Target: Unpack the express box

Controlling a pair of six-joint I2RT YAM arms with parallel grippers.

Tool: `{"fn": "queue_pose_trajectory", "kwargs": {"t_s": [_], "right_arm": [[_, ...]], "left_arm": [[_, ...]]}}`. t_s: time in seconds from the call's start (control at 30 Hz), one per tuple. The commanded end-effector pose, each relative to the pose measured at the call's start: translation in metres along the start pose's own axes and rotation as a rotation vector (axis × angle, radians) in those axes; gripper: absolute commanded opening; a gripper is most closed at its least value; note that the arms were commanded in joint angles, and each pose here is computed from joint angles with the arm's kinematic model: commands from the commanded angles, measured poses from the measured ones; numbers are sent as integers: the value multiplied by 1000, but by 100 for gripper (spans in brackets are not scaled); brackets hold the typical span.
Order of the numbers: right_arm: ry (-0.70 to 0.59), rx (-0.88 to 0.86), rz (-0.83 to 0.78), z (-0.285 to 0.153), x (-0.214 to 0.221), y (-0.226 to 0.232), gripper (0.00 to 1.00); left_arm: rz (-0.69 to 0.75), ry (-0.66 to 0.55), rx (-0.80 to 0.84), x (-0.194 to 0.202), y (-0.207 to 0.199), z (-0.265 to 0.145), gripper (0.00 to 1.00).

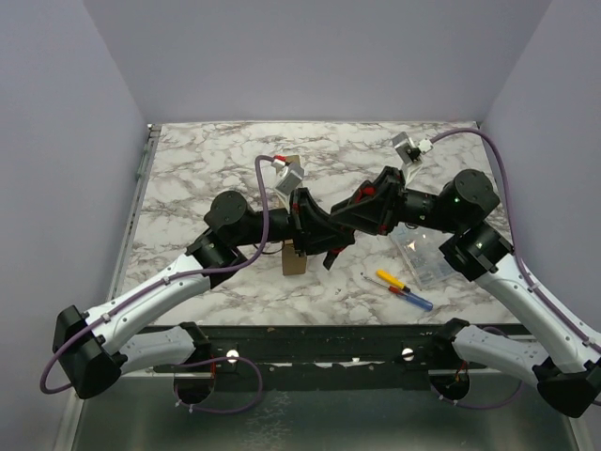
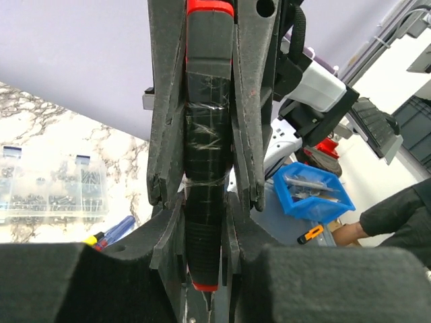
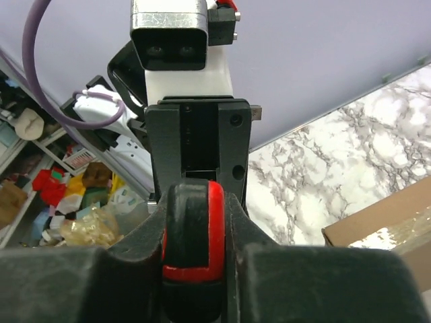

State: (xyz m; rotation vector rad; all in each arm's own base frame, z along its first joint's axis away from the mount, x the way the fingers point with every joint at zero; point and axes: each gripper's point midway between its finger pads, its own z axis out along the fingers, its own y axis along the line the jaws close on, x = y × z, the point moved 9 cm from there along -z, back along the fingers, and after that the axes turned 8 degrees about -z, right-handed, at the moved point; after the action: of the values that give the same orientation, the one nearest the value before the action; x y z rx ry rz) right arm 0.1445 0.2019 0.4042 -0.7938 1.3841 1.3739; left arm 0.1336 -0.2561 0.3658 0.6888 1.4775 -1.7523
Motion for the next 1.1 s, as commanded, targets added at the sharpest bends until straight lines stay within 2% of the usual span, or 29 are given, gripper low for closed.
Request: {"fn": "queue_pose_trajectory", "kwargs": {"t_s": [0.0, 0.03, 0.07, 0.1, 0.2, 0.27, 0.37, 0.47, 0.6, 0.73, 0.93, 1.07], "right_arm": [[-41, 30, -34, 0, -6, 0, 1], [-58, 101, -36, -2, -8, -5, 1], [-70, 181, -38, -3, -9, -11, 1], [-85, 277, -49, -6, -9, -18, 1], [-108, 701, -100, -26, -6, -52, 1], [-82, 893, -123, -38, 1, -68, 1], [-1, 906, -188, -38, 19, -82, 1], [90, 832, -155, -23, 37, -93, 1], [190, 751, -99, 1, 67, -117, 1], [189, 763, -59, 14, 88, -138, 1], [173, 741, 76, 39, 124, -143, 1], [133, 706, 101, 47, 136, -138, 1]], "left_arm": [[6, -7, -27, 1, -1, -7, 22], [5, 7, -64, 4, 4, -8, 41], [14, 21, -125, 6, 10, -10, 55], [10, 44, -229, 10, 21, -14, 62], [-29, 73, -414, 13, 45, -34, 69], [-39, 3, -469, 1, 47, -48, 73], [-51, -131, -645, -22, 55, -68, 79], [-106, -255, -902, -34, 75, -87, 85], [-191, -329, -1217, -32, 128, -110, 87], [-242, -317, -1345, -32, 179, -123, 79], [-272, -295, -1377, -32, 219, -119, 71], [-351, -266, -1303, -22, 234, -108, 66]]}}
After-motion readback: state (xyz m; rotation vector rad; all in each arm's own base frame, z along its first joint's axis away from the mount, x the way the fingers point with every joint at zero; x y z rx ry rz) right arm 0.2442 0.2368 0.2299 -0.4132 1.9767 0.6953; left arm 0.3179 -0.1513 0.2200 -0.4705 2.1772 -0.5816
